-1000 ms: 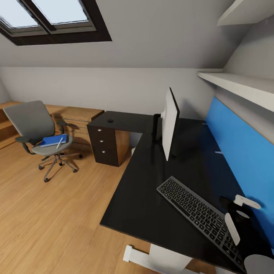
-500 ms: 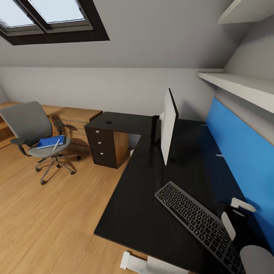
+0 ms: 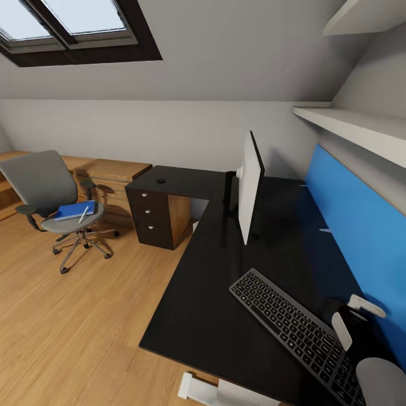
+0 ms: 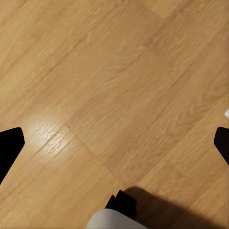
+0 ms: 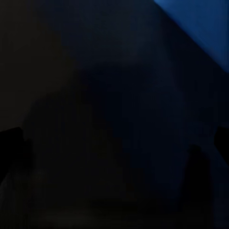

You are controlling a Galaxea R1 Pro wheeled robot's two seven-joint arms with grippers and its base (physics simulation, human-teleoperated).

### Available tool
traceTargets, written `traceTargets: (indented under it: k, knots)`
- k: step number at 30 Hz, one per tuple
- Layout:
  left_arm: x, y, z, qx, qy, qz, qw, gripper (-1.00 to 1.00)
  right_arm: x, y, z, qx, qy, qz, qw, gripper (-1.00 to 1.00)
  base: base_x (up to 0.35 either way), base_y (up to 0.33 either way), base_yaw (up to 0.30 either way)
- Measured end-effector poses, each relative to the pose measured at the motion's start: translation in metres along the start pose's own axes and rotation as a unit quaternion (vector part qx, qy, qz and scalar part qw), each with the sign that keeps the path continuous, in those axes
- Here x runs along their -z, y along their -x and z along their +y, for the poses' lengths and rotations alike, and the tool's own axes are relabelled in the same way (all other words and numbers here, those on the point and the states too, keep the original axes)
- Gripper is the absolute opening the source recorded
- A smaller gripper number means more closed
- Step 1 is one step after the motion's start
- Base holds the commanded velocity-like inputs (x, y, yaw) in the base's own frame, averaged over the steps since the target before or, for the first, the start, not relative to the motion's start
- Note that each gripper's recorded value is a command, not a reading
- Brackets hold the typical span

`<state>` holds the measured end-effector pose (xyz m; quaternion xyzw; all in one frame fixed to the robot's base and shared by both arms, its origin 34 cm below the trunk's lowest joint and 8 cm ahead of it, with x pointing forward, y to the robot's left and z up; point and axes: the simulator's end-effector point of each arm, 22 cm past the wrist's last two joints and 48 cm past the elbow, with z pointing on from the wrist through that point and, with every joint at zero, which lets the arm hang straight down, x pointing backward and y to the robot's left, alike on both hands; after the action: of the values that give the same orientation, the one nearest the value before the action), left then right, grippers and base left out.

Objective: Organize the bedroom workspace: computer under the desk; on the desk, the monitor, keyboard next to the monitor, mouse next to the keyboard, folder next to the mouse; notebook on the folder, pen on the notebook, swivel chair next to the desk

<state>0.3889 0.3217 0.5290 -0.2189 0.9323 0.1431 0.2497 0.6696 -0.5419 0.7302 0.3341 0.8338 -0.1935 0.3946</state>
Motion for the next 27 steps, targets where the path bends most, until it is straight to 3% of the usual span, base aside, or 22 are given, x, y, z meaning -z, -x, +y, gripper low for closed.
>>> traceTargets:
  k: [7, 18, 27]
  knots:
    - [0.0, 0.0, 0.0, -0.001, 0.0, 0.0, 1.0, 1.0, -0.004, 0.001, -0.012, -0.02, -0.013, 0.007, 0.9997, 1.0, 0.0, 0.0, 0.0]
    - [0.0, 0.0, 0.0, -0.001, 0.0, -0.001, 1.0, 1.0, -0.004, 0.001, -0.013, -0.026, -0.015, 0.008, 0.9995, 1.0, -0.003, 0.0, 0.0]
    - [0.0, 0.0, 0.0, -0.001, 0.0, 0.0, 1.0, 1.0, -0.004, 0.001, -0.013, -0.027, -0.016, 0.008, 0.9995, 1.0, -0.189, 0.057, 0.0]
